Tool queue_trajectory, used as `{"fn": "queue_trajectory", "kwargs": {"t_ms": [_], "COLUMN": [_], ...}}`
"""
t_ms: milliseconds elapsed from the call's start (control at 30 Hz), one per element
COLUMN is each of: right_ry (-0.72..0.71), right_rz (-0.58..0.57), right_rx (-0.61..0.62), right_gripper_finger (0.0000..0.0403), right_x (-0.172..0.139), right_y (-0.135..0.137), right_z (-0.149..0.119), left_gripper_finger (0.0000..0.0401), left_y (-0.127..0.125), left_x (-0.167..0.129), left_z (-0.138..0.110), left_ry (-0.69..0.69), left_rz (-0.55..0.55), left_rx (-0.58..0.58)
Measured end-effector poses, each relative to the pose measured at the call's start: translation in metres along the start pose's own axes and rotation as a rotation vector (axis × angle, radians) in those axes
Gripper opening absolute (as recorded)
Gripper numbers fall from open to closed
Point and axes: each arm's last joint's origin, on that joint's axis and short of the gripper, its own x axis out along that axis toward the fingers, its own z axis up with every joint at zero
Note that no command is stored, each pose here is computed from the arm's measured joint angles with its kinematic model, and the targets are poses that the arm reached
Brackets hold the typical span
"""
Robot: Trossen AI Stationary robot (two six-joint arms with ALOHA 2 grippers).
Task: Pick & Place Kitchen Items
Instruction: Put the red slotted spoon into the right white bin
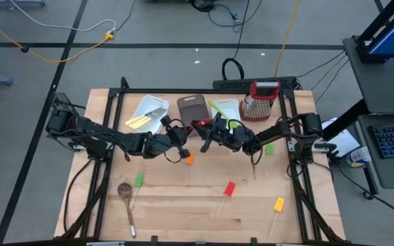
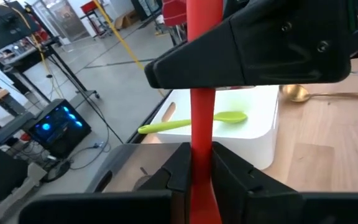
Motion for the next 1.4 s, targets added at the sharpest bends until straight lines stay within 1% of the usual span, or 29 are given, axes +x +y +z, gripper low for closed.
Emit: {"fn": "queue_trajectory", "kwargs": {"t_ms": [133, 300, 433, 500, 700, 900, 1033, 1133, 1200, 1400], "right_ry": [0.014, 0.096, 0.180, 0.233, 0.372, 0.441, 0.490, 0.552, 0.593, 0.697], "right_rz": [-0.006, -0.047, -0.067, -0.082, -0.140, -0.196, -0.256, -0.310, -0.344, -0.305], "right_rx": [-0.019, -0.051, -0.081, -0.098, -0.156, -0.184, -0.204, -0.219, -0.202, -0.082], "right_gripper_finger": [0.0027, 0.0027, 0.0027, 0.0027, 0.0027, 0.0030, 0.0027, 0.0027, 0.0031, 0.0027], "right_x": [0.000, 0.000, 0.001, 0.000, -0.010, -0.022, -0.028, -0.031, -0.033, -0.030], "right_y": [-0.001, -0.006, -0.010, -0.012, -0.019, -0.031, -0.046, -0.059, -0.068, -0.092], "right_z": [-0.001, -0.009, -0.005, 0.003, 0.044, 0.075, 0.086, 0.085, 0.083, 0.070], "left_gripper_finger": [0.0058, 0.0082, 0.0105, 0.0116, 0.0137, 0.0138, 0.0138, 0.0138, 0.0138, 0.0138], "left_y": [0.000, -0.001, 0.000, 0.000, 0.001, 0.007, 0.013, 0.018, 0.021, 0.032], "left_x": [0.000, -0.001, 0.000, 0.000, 0.000, 0.005, 0.009, 0.013, 0.016, 0.022], "left_z": [-0.001, -0.002, -0.003, -0.003, -0.003, -0.004, -0.005, -0.006, -0.007, -0.009], "left_ry": [0.006, 0.020, 0.026, 0.026, 0.029, 0.038, 0.046, 0.053, 0.059, 0.075], "left_rz": [-0.008, -0.001, 0.007, 0.007, 0.009, 0.031, 0.046, 0.061, 0.074, 0.111], "left_rx": [0.010, 0.048, 0.051, 0.057, 0.094, 0.079, 0.071, 0.069, 0.065, 0.046]}}
